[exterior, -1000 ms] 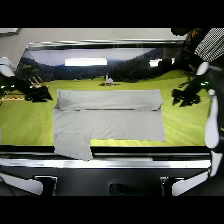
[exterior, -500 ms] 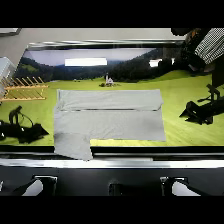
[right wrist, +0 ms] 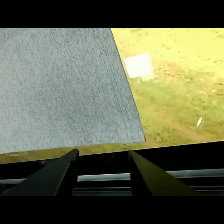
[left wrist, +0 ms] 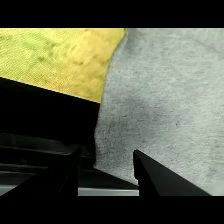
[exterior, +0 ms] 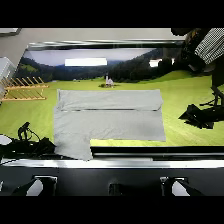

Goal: Fold the clothes and pants, and hang the long-sleeved shirts on hangers.

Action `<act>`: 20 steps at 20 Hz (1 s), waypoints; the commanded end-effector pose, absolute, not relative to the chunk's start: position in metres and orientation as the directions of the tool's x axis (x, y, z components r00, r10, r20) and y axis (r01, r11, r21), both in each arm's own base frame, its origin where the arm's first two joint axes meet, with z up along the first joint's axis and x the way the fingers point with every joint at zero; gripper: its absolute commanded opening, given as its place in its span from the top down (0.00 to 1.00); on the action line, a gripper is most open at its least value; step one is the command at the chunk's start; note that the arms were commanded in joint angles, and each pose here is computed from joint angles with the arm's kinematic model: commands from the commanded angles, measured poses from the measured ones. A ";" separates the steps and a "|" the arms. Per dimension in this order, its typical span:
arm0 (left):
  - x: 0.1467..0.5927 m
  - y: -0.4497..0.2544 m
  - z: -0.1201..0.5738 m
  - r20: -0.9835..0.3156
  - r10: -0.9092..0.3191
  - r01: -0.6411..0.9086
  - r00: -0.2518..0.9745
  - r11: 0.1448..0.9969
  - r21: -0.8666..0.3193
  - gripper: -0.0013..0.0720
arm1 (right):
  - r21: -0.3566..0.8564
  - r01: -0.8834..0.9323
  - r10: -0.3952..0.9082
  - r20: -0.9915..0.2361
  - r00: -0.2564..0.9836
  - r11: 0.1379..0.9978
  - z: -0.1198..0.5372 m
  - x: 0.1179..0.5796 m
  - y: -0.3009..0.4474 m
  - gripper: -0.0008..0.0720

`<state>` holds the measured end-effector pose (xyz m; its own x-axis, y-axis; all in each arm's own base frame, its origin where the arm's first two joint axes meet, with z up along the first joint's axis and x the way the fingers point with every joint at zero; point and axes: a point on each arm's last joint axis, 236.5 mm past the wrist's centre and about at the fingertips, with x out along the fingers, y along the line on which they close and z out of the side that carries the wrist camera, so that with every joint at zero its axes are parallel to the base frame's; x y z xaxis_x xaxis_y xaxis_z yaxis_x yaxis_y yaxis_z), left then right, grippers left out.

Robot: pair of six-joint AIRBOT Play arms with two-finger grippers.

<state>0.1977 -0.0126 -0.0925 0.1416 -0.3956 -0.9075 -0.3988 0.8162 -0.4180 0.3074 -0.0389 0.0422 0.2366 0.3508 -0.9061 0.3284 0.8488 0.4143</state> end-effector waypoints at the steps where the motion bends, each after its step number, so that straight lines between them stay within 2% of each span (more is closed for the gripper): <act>1: 0.200 -0.012 -0.099 -0.910 -0.387 -0.406 0.149 0.816 -0.413 0.45 | 0.422 0.324 0.354 -0.901 0.251 0.846 0.046 0.308 -0.037 0.47; 5: 0.206 -0.026 -0.103 -0.892 -0.428 -0.394 0.144 0.802 -0.448 0.45 | 0.431 0.322 0.357 -0.896 0.264 0.843 0.047 0.311 -0.036 0.47; 10: 0.192 -0.039 -0.117 -0.870 -0.491 -0.427 0.044 0.778 -0.460 0.47 | 0.433 0.322 0.356 -0.894 0.272 0.842 0.048 0.313 -0.036 0.47; 11: 0.191 -0.040 -0.117 -0.869 -0.493 -0.427 0.040 0.778 -0.461 0.58 | 0.438 0.322 0.360 -0.892 0.274 0.840 0.048 0.313 -0.035 0.47; 12: 0.191 -0.040 -0.116 -0.869 -0.494 -0.425 0.041 0.778 -0.462 0.75 | 0.449 0.319 0.371 -0.886 0.277 0.834 0.049 0.314 -0.033 0.50; 13: 0.191 -0.040 -0.115 -0.867 -0.496 -0.423 0.039 0.778 -0.464 0.80 | 0.470 0.316 0.393 -0.876 0.280 0.824 0.052 0.315 -0.028 0.61; 14: 0.192 -0.040 -0.114 -0.867 -0.498 -0.421 0.038 0.778 -0.465 0.83 | 0.501 0.315 0.423 -0.860 0.286 0.806 0.056 0.316 -0.020 0.66; 15: 0.192 -0.040 -0.113 -0.866 -0.498 -0.420 0.039 0.779 -0.466 0.84 | 0.547 0.305 0.464 -0.832 0.305 0.780 0.062 0.320 -0.011 0.66; 16: 0.193 -0.040 -0.112 -0.866 -0.498 -0.419 0.039 0.779 -0.467 0.96 | 0.598 0.291 0.508 -0.795 0.331 0.747 0.071 0.327 0.000 0.66; 18: 0.195 -0.039 -0.111 -0.866 -0.497 -0.403 0.043 0.785 -0.471 0.96 | 0.675 0.265 0.557 -0.726 0.404 0.689 0.087 0.344 0.012 0.66; 20: 0.198 -0.038 -0.109 -0.868 -0.494 -0.392 0.050 0.789 -0.472 0.96 | 0.671 0.252 0.531 -0.720 0.447 0.698 0.088 0.354 0.005 0.65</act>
